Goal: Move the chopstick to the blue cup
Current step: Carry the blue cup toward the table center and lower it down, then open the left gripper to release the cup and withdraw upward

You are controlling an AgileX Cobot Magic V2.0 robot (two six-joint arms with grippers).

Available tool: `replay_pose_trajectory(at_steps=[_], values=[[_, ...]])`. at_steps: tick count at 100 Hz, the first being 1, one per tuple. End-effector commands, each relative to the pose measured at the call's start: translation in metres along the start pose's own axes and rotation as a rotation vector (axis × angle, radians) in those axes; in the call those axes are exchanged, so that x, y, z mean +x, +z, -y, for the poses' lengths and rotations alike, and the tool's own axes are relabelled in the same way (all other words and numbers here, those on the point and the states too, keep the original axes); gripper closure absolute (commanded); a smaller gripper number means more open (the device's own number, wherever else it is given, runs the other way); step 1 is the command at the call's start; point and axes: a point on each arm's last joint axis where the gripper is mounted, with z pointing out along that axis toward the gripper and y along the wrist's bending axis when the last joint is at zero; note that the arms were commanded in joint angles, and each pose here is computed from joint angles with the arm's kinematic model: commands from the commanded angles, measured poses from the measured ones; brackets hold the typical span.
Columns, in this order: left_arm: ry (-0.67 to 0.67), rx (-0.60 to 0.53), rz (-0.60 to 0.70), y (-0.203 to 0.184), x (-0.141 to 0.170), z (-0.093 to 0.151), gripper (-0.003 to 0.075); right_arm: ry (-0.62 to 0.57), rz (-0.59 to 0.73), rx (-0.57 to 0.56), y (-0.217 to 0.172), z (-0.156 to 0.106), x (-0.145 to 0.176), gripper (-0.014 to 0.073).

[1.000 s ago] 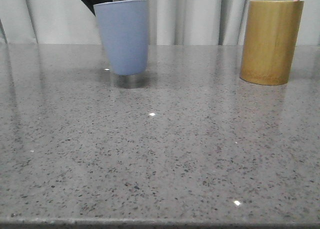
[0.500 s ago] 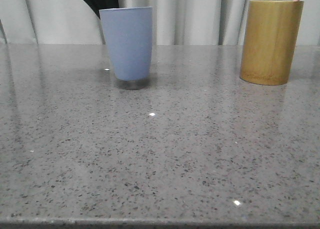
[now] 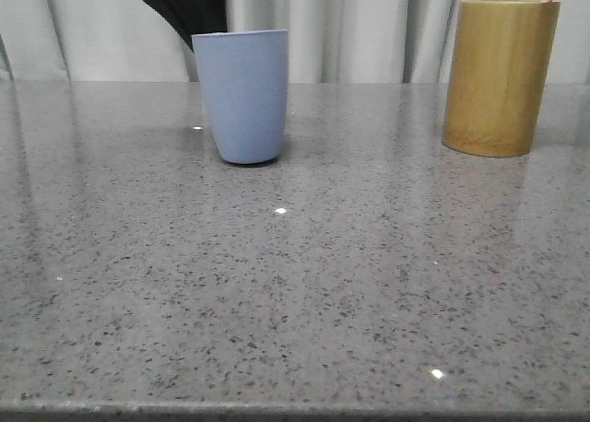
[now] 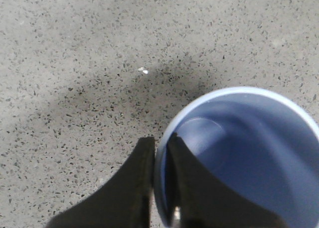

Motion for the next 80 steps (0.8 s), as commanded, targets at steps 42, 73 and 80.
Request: replay_pose_trajectory(at_steps=[42,73,80], values=[[0.018,0.026,0.081,-0.029,-0.004,0.013,0.0208,-0.003,0.094,0.001,-0.004,-0.001,-0.015,-0.0029],[0.021,0.047,0.151,-0.059,-0.009,0.019,0.0152,-0.003,0.094,0.001,-0.004,-0.001,-0.015,-0.0029],[0.021,0.047,0.18,-0.072,-0.008,0.021,0.0152,-0.003,0.094,0.001,-0.004,-0.001,-0.015,-0.0029]])
